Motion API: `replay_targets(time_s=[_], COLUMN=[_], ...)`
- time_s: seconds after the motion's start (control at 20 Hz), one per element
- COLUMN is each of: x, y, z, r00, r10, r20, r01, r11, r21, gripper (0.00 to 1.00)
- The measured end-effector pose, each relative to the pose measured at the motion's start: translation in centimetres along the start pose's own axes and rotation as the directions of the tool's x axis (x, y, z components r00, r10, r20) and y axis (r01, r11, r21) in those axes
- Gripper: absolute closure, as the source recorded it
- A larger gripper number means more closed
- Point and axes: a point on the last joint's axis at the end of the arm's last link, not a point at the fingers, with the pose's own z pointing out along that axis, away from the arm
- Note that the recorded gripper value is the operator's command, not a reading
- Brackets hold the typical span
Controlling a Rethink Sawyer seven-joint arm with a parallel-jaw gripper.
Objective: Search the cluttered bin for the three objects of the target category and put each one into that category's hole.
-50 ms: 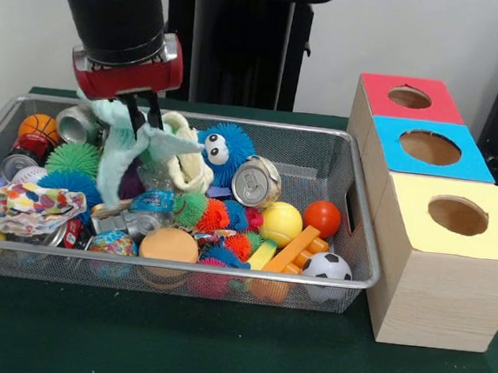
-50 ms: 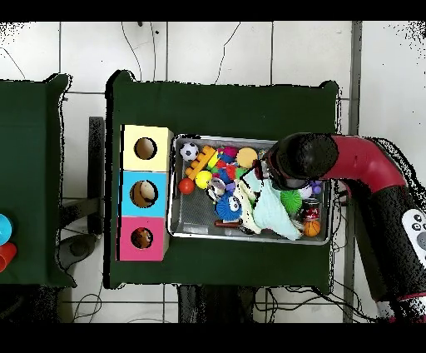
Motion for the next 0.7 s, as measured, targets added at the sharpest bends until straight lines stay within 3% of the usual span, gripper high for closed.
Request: replay_targets(time_s=[0.4, 0.7], x=[-1.3, -2.7], y=[3.2, 9.4], z=[-2.9, -4.7], r00=[0.9996, 0.9982], r10=[-0.024, -0.060], r20=[0.017, 0.007], r01=[0.024, 0.061], r11=[0.9997, 0.9975], r21=[0.004, -0.037], gripper=[1.00, 1.00])
